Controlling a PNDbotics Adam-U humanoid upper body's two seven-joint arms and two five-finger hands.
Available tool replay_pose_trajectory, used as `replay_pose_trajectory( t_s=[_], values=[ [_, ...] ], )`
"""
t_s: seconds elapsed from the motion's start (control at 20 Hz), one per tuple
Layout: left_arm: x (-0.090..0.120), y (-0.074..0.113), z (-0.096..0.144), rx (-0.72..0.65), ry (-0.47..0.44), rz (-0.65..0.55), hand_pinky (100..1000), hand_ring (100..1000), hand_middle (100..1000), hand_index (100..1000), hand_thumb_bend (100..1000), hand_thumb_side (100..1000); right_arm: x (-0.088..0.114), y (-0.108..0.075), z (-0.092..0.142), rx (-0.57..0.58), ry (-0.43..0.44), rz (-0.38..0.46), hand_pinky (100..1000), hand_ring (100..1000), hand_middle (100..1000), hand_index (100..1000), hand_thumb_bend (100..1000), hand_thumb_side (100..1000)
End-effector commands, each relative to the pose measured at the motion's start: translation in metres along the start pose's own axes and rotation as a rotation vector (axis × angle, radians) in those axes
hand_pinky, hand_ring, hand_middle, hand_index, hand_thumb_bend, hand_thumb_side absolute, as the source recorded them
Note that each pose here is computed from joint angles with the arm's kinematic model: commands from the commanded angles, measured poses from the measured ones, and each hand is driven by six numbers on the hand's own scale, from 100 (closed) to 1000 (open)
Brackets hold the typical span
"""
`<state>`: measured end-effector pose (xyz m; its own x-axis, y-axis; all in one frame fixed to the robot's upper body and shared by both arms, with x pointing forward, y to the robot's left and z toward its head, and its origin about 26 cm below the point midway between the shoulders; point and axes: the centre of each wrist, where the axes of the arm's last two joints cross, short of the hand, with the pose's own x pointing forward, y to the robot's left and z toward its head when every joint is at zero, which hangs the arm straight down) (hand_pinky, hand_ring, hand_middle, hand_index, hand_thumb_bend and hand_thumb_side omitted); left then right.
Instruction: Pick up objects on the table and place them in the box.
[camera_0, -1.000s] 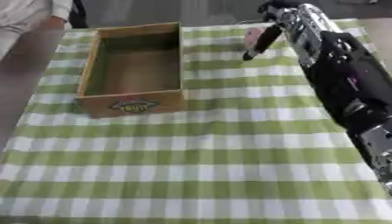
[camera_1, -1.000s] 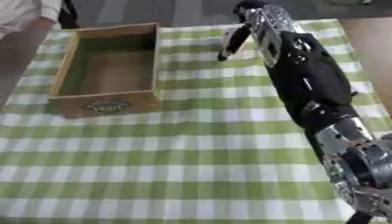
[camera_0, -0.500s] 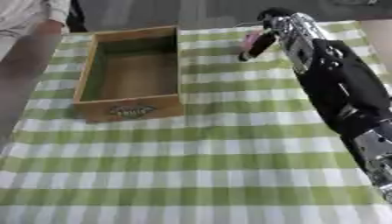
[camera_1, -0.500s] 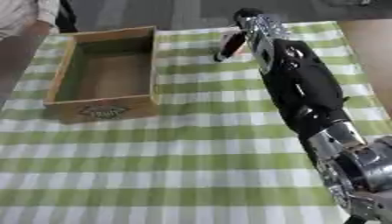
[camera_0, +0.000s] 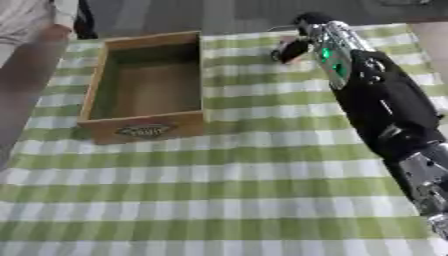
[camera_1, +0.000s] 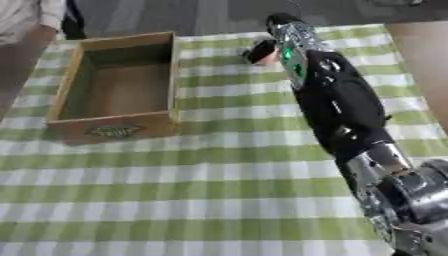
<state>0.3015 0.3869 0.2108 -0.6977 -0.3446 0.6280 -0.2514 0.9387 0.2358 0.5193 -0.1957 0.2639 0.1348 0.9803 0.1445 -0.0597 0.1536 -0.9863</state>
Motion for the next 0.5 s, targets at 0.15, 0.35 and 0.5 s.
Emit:
replay_pose_trajectory(
  t_s=[0.15, 0.35, 0.5],
  values=[
    [0.0063, 0.0077, -0.0065, 0.001, -0.032, -0.026, 541, 468, 561, 851, 100, 878, 0.0066, -0.0135, 0.0017, -0.048, -0.004, -0.008, 849, 915, 816, 969, 161, 508],
    [0.006, 0.0078, -0.0063, 0.002, -0.032, -0.026, 541, 468, 560, 851, 100, 879, 0.0069, -0.0125, 0.0012, -0.036, -0.004, 0.003, 843, 910, 809, 959, 118, 510],
    [0.0065, 0.0077, -0.0068, 0.003, -0.034, -0.025, 541, 467, 560, 850, 100, 878, 0.0069, -0.0117, 0.0007, -0.023, 0.004, 0.013, 841, 909, 803, 955, 110, 502]
  ],
)
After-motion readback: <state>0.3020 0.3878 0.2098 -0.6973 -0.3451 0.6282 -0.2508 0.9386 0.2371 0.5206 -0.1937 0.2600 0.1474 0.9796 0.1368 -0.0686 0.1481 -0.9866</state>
